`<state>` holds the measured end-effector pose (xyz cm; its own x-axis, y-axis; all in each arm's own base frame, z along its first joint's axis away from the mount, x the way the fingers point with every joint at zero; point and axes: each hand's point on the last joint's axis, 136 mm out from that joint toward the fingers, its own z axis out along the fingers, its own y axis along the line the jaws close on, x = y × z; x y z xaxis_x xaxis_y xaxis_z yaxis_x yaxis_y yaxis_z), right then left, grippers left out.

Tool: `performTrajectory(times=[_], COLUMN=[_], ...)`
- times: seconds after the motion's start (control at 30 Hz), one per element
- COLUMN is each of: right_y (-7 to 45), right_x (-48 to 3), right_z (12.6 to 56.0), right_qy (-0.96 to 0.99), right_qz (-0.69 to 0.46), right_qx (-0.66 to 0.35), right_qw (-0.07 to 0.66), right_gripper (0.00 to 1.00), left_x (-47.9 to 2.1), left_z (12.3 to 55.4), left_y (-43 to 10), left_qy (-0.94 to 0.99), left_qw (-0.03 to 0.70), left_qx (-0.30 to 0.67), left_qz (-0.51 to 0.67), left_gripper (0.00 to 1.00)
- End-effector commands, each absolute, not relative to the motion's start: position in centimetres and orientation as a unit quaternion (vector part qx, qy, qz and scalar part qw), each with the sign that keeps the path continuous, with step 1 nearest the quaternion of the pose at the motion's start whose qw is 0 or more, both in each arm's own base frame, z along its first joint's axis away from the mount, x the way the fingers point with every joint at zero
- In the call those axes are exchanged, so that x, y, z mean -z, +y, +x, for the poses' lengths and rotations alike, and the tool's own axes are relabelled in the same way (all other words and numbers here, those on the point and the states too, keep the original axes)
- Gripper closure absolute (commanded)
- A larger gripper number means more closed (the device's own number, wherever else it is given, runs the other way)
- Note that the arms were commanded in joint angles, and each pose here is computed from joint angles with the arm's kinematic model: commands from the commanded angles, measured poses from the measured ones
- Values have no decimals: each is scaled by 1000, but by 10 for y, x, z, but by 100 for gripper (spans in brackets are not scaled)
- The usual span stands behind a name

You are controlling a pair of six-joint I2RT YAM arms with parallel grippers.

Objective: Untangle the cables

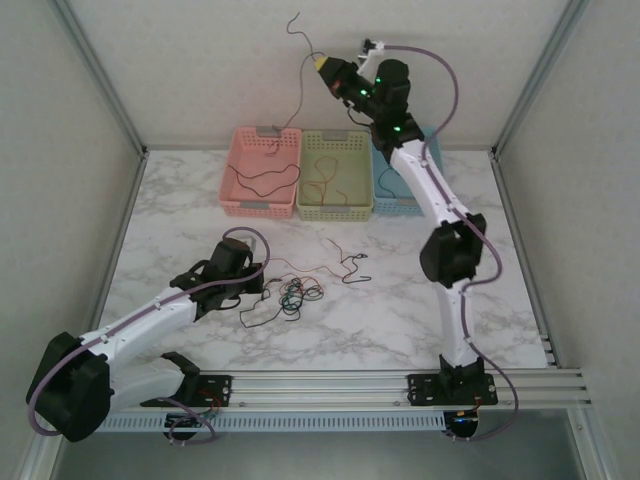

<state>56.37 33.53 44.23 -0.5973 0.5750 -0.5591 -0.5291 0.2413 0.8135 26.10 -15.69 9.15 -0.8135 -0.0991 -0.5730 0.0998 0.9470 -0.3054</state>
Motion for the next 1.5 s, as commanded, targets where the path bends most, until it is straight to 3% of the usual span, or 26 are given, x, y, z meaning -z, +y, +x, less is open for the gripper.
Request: performTrajectory(times=[0.0, 0.13, 0.37, 0.5, 0.6, 0.73, 0.97, 1.17, 1.33, 1.47], right_y=[367, 391, 413, 410, 404, 392, 367, 327, 279, 246], right_x=[-385, -314, -220, -196, -196, -215, -288, -341, -335, -278], right_z=[587, 607, 598, 590, 583, 573, 541, 480, 412, 359], right_qy=[669, 697, 788, 824, 841, 855, 846, 831, 822, 840], right_qz=[36, 55, 44, 25, 3, -35, -88, -112, -126, -139], right_qx=[-638, -625, -522, -463, -425, -366, -326, -311, -290, -268], right_qw=[381, 347, 324, 325, 335, 365, 412, 447, 474, 451], right_gripper=[100, 100, 100, 82, 62, 49, 47, 47, 46, 47], left_x=[-86, -86, -86, -86, -86, -85, -86, -88, -90, -93], left_z=[257, 257, 256, 256, 256, 257, 256, 256, 256, 254], left_y=[-154, -154, -155, -155, -155, -155, -155, -155, -155, -158], left_qy=[941, 941, 941, 941, 941, 941, 941, 939, 937, 934], left_qw=[298, 297, 297, 297, 297, 296, 298, 302, 306, 308], left_qx=[160, 161, 162, 162, 163, 162, 163, 165, 169, 179], left_qz=[7, 7, 9, 9, 10, 10, 10, 9, 9, 13], left_gripper=[100, 100, 100, 100, 100, 100, 100, 100, 100, 100])
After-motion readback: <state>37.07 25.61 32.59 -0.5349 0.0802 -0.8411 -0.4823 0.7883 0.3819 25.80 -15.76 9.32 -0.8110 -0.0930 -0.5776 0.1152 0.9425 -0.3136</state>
